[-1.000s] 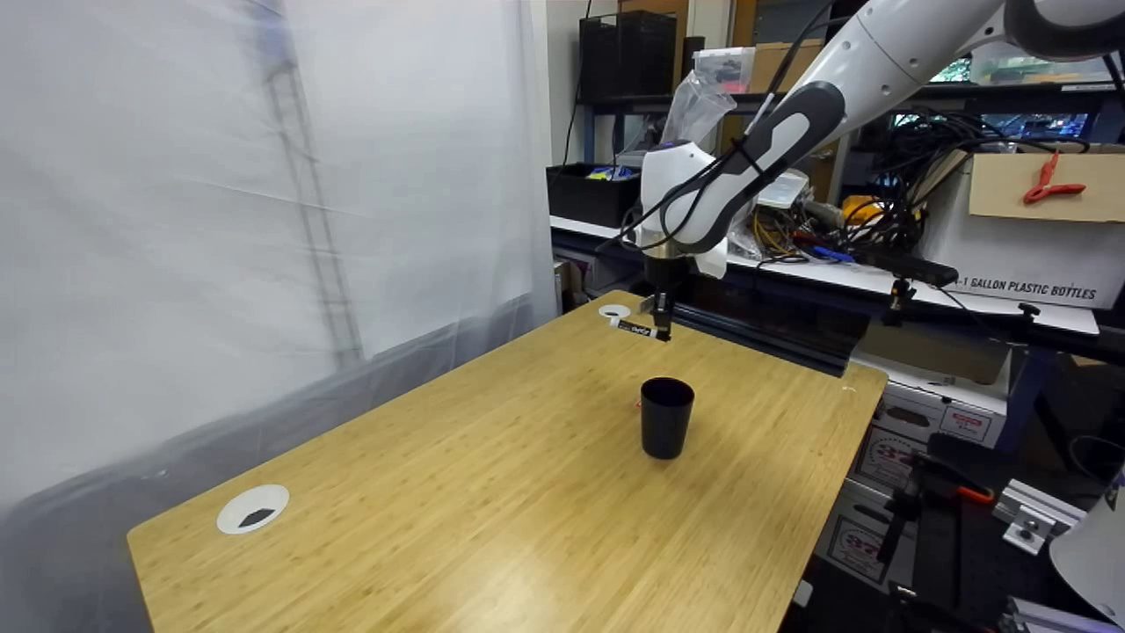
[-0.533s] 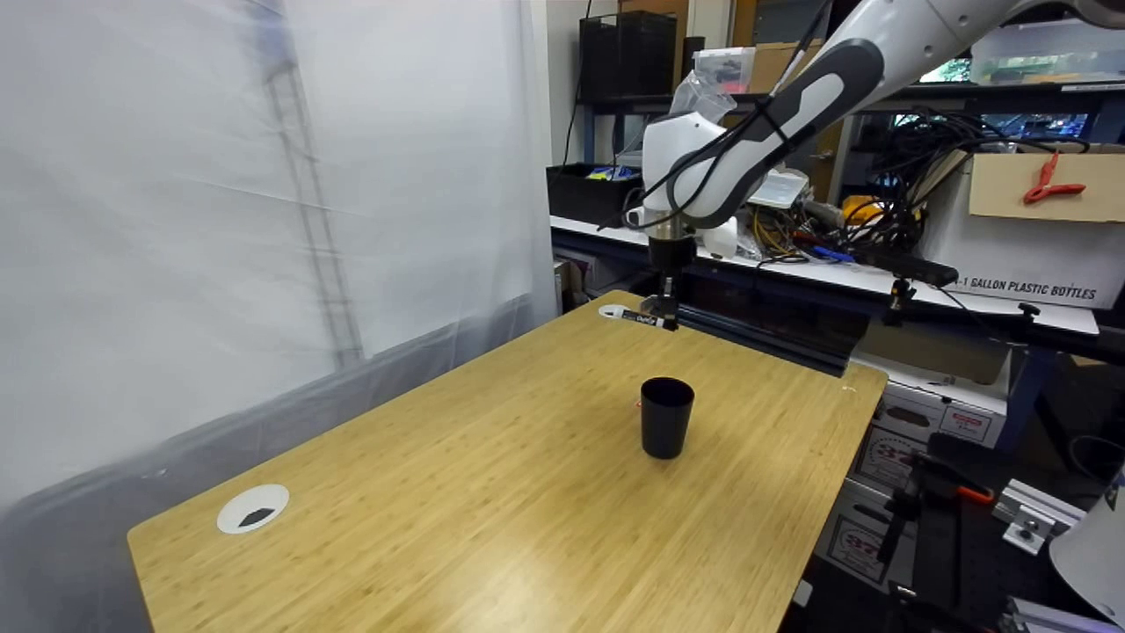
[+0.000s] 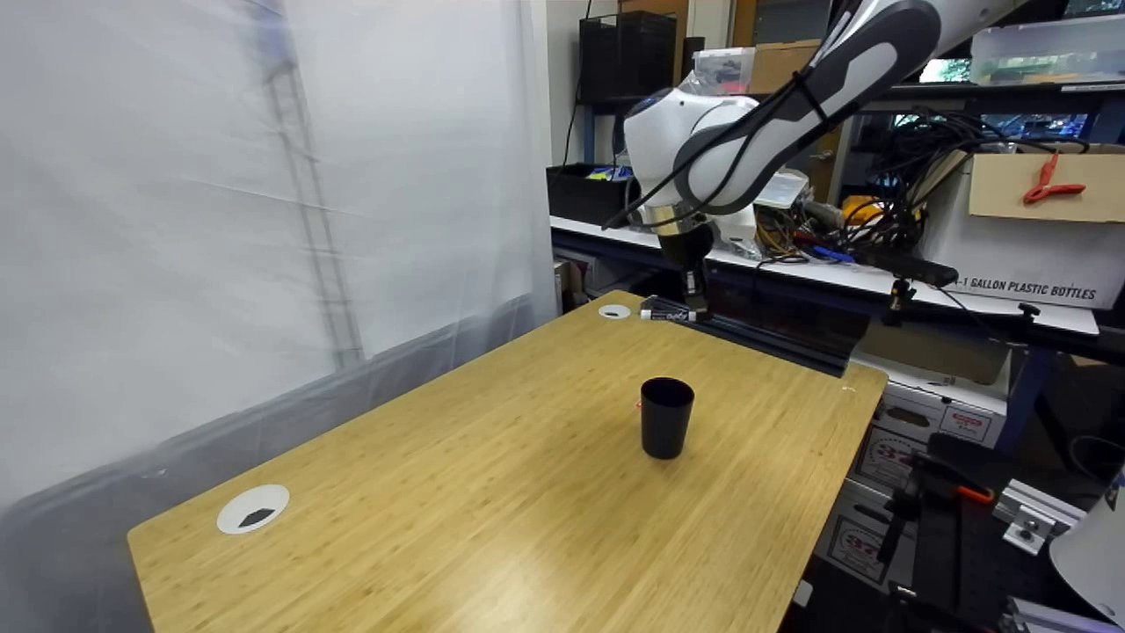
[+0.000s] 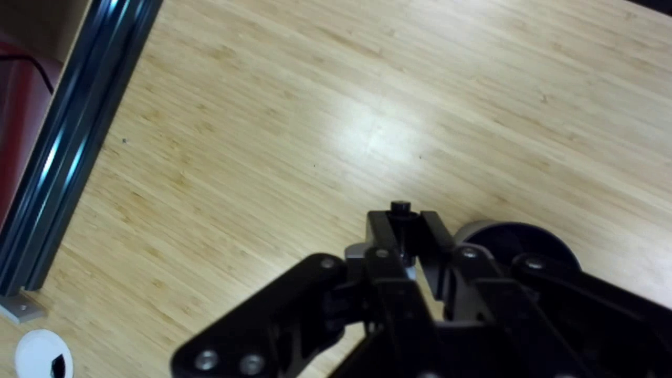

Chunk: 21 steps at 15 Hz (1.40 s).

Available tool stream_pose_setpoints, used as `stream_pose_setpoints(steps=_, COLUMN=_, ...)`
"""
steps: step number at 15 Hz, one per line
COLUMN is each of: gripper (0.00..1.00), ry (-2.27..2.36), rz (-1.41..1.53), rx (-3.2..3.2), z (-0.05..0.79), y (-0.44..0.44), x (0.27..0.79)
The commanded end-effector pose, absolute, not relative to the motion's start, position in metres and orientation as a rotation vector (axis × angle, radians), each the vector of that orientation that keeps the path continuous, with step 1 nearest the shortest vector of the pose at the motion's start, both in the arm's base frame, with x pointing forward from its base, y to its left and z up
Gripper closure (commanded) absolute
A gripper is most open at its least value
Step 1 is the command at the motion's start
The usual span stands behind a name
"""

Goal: Get the marker from the table and place it in the blue cup

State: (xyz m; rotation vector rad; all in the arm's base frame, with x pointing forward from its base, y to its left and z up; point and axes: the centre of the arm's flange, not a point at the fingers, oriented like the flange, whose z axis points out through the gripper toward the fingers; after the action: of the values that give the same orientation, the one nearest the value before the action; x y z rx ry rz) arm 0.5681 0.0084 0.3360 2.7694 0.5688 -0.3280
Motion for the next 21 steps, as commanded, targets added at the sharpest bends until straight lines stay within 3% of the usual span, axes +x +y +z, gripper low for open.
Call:
stream_pose_setpoints(steps=1, gripper=0.95, ry=0.562, rz=-0.434, rx=2.626, z=0.328, y=0.036, x=0.563)
stream_pose_setpoints(steps=11, gripper=0.95, ry=0.615, rz=-0.657, rx=2.378, z=0.318, y=0.116, x=0.572)
stream_pose_setpoints(steps=21, gripper=0.95, ry=0.553, rz=-0.979, rx=2.236, z=0.286, y=0.115, x=0.595)
